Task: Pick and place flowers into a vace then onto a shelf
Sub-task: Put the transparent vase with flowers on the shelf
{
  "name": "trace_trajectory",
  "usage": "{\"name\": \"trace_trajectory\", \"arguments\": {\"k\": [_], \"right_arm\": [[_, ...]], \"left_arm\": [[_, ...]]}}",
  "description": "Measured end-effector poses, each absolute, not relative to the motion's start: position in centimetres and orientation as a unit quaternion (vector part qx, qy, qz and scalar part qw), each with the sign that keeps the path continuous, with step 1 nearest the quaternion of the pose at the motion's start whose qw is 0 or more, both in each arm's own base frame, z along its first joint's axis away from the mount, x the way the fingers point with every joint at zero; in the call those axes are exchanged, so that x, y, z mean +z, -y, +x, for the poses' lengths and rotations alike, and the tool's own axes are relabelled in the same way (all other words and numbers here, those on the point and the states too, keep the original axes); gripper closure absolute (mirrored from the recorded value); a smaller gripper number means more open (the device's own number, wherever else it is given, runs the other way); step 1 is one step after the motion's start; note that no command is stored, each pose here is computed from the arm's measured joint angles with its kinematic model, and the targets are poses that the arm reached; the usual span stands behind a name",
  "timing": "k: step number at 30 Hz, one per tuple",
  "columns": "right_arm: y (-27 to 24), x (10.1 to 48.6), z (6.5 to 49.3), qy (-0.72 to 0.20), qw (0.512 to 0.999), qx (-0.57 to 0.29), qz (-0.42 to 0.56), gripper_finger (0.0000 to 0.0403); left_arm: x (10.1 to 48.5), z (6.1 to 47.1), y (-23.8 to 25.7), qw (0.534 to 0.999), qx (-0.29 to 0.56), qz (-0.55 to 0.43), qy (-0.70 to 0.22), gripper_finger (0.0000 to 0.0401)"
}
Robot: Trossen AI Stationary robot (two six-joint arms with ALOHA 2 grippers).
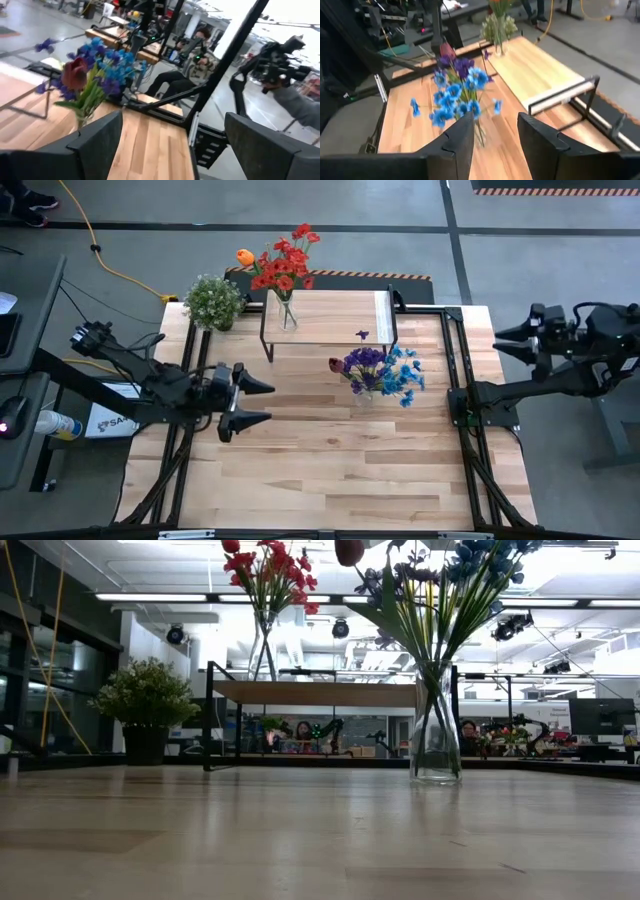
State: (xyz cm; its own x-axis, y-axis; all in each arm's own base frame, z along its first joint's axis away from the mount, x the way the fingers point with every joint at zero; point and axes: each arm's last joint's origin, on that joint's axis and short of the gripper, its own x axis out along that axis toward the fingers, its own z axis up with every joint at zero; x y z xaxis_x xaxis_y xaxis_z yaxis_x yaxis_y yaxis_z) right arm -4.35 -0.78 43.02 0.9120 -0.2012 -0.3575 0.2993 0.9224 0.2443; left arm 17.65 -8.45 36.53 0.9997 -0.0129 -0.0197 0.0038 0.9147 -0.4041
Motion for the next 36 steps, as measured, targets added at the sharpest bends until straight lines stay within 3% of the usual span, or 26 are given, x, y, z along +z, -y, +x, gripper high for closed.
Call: {"name": "trace_trajectory", "arguments": {"k": [8,21,36], "right_arm": [[0.8,41.9,-4.1,-0.205,0.952,-0.146,0.172,0.0260],[0.5,33.3,1.8,-0.256,0.945,-0.124,0.159,0.0261],[0.2,26.1,3.8,-0.284,0.917,-0.115,0.256,0.0261]], "left_arm": [[36.3,17.6,8.4,0.978,0.003,-0.208,-0.020,0.0020],[36.2,17.6,8.4,0.978,0.007,-0.208,-0.027,0.0020],[36.1,17.6,8.4,0.978,0.008,-0.205,-0.031,0.0020]]}}
